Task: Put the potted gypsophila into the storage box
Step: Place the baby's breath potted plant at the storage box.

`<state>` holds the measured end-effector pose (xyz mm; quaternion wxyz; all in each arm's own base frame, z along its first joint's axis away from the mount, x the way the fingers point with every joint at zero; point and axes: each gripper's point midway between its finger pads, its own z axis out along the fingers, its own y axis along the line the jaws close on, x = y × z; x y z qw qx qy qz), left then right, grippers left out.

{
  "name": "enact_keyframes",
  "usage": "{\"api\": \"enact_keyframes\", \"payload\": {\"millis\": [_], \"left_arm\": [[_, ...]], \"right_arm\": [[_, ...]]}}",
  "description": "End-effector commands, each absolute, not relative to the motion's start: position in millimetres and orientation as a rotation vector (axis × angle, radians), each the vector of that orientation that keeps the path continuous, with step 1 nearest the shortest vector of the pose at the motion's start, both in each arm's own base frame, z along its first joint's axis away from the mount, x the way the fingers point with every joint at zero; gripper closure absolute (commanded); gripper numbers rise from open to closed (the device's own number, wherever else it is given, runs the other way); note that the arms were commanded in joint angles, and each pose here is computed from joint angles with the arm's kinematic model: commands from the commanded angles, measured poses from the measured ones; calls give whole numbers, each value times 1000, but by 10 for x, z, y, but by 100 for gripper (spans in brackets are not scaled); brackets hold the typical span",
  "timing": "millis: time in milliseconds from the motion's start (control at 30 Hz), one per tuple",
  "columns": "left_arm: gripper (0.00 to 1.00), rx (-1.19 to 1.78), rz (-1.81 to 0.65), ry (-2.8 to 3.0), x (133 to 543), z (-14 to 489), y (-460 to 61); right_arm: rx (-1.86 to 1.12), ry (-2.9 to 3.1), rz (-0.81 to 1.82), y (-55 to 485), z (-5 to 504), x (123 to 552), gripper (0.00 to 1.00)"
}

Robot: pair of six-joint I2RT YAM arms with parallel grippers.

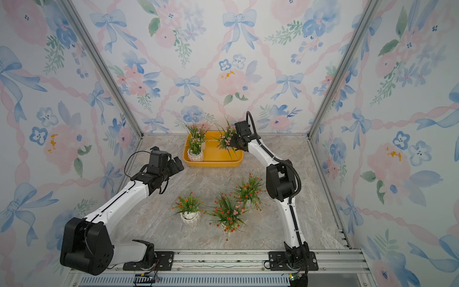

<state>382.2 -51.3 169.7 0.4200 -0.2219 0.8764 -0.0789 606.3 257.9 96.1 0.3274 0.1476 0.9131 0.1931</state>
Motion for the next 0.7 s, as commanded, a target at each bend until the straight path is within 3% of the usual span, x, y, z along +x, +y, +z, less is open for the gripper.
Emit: {"api": "enact_keyframes", "payload": {"millis": [0,667], "left_arm": [[2,-585,-192,2169,3782,1738,-452],[2,-658,-198,2117,3580,1767,-345]], "right_arm": [[406,2305,511,2589,1145,6213,88],[458,2339,482,2565,923,6237,86]]}}
